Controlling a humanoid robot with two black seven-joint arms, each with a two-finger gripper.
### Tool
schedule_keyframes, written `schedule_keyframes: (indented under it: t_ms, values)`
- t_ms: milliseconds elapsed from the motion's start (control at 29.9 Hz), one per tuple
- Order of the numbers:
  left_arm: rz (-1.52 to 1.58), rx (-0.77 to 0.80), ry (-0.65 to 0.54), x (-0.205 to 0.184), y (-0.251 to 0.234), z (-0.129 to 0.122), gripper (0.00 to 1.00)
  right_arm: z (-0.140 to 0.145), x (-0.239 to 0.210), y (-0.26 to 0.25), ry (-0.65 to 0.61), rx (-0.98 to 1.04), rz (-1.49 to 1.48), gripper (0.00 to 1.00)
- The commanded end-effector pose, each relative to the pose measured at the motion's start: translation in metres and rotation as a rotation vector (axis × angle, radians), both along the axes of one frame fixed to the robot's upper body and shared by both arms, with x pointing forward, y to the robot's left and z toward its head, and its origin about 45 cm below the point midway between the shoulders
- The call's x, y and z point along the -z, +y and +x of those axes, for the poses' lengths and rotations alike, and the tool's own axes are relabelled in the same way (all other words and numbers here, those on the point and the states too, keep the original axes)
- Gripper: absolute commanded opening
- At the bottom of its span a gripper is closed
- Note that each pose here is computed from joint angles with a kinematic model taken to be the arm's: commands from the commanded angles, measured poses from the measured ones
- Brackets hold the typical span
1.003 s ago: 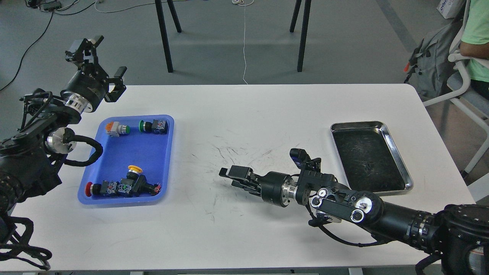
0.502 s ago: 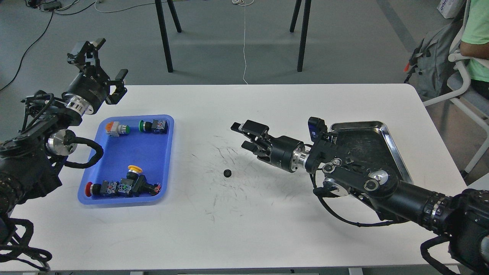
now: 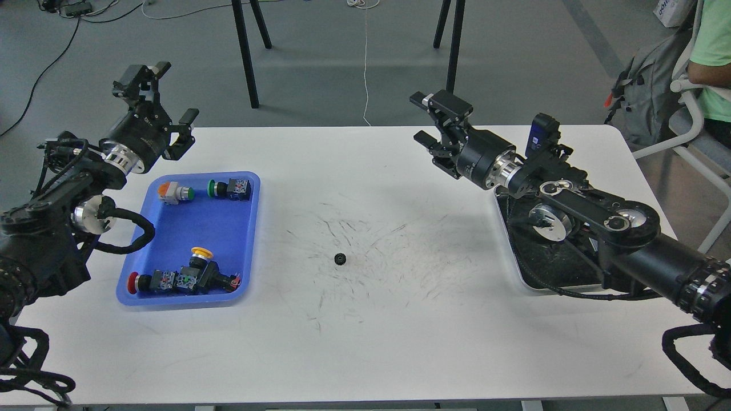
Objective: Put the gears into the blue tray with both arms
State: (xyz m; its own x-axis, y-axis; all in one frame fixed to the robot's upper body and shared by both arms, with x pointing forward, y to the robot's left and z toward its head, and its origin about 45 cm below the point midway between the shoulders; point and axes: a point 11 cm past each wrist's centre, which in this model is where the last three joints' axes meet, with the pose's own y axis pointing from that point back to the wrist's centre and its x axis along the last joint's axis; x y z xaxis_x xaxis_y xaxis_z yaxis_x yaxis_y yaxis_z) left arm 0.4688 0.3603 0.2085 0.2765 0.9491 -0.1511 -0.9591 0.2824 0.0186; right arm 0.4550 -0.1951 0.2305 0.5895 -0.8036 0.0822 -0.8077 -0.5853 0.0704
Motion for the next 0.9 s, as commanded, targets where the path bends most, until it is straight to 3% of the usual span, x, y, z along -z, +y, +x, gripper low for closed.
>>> schedule_keyframes:
  t_ms: [0,234,468,702,869]
  values:
    - [0.097,0.078,0.014,0.002,-0.008,-0.003,1.0,0.007,-0.013,-0.042,-0.009,0.093,0.021,0.91]
    - [0.267,0.246,-0.007,-0.015,-0.017,-0.012,1.0,0.01,-0.032,-0.108,-0.032,0.229,0.054,0.92]
    - [0.311,0.498,-0.094,-0.046,-0.065,-0.039,1.0,0.002,-0.021,-0.132,-0.01,0.29,0.059,0.92]
    - [0.252,0.47,-0.163,-0.071,-0.072,-0.027,1.0,-0.005,-0.011,-0.145,0.01,0.317,0.059,0.92]
    - [0.145,0.367,-0.237,-0.105,-0.049,-0.019,1.0,-0.011,-0.001,-0.148,0.03,0.328,0.053,0.92]
